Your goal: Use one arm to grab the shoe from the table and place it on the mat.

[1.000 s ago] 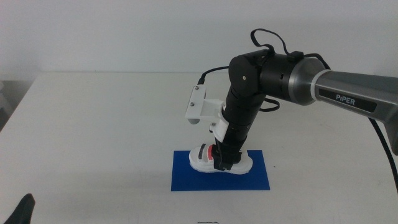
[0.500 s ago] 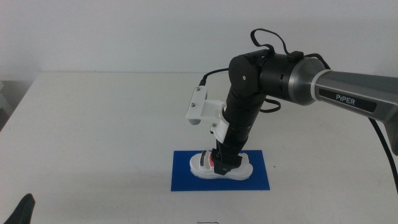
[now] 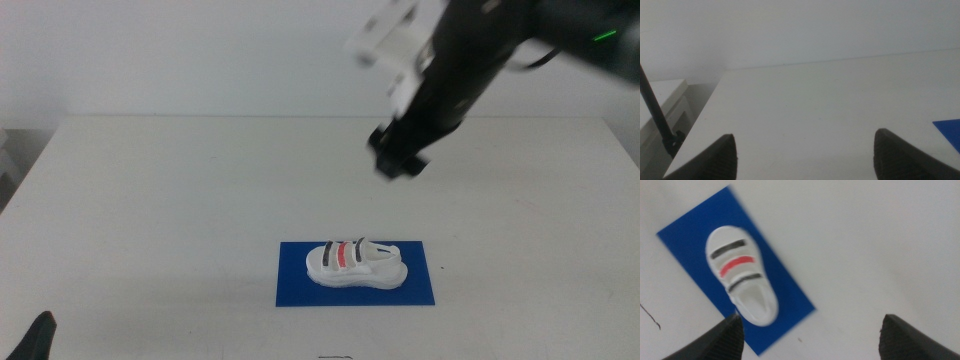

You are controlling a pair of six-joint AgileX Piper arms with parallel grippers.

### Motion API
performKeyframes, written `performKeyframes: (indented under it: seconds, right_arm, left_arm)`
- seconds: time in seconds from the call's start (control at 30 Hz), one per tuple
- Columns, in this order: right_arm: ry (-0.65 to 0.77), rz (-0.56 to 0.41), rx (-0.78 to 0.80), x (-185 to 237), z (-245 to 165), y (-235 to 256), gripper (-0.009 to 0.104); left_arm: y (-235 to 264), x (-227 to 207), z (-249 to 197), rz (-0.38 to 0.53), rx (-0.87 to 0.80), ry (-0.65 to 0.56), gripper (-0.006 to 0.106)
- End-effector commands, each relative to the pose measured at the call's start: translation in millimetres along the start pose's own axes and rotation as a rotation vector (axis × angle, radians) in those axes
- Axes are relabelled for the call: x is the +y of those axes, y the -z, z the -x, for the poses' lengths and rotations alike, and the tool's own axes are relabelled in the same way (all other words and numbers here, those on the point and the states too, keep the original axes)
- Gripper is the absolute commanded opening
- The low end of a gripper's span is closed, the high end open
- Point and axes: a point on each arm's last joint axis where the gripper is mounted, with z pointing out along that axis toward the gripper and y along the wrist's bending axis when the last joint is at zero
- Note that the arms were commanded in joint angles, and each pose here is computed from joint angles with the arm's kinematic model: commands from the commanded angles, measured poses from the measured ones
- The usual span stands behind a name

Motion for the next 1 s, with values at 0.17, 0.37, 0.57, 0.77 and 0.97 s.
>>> performKeyframes:
  seconds: [0.17,0.37,0.57,0.77,0.97]
  right_arm:
    - [-0.159,-0.132,-0.075,-15.8,-38.5,107.2,0.085]
    - [-0.328,-0.143,-0.107,-23.9,-85.9,130.7,0.085]
    - [-0.457,-0.155,-0.150,-18.8,-146.9,135.1,0.085]
    - [-0.580,-0.189,-0.378,-0.5,-190.6,132.9,0.085]
    - [-0.605,-0.370,-0.690,24.1,-235.0,117.2,0.085]
  left_arm:
    - [2.1,0.3,9.6,0.001,-0.105,0.023,0.094]
    - [2.1,0.3,9.6,0.001,-0.105,0.023,0.094]
    - [2.1,0.3,9.6,0.001,-0.105,0.023,0.094]
    - [2.1,0.3,9.6,0.001,-0.105,0.023,0.094]
    - [2.1,0.3,9.6,0.001,-0.105,0.023,0.094]
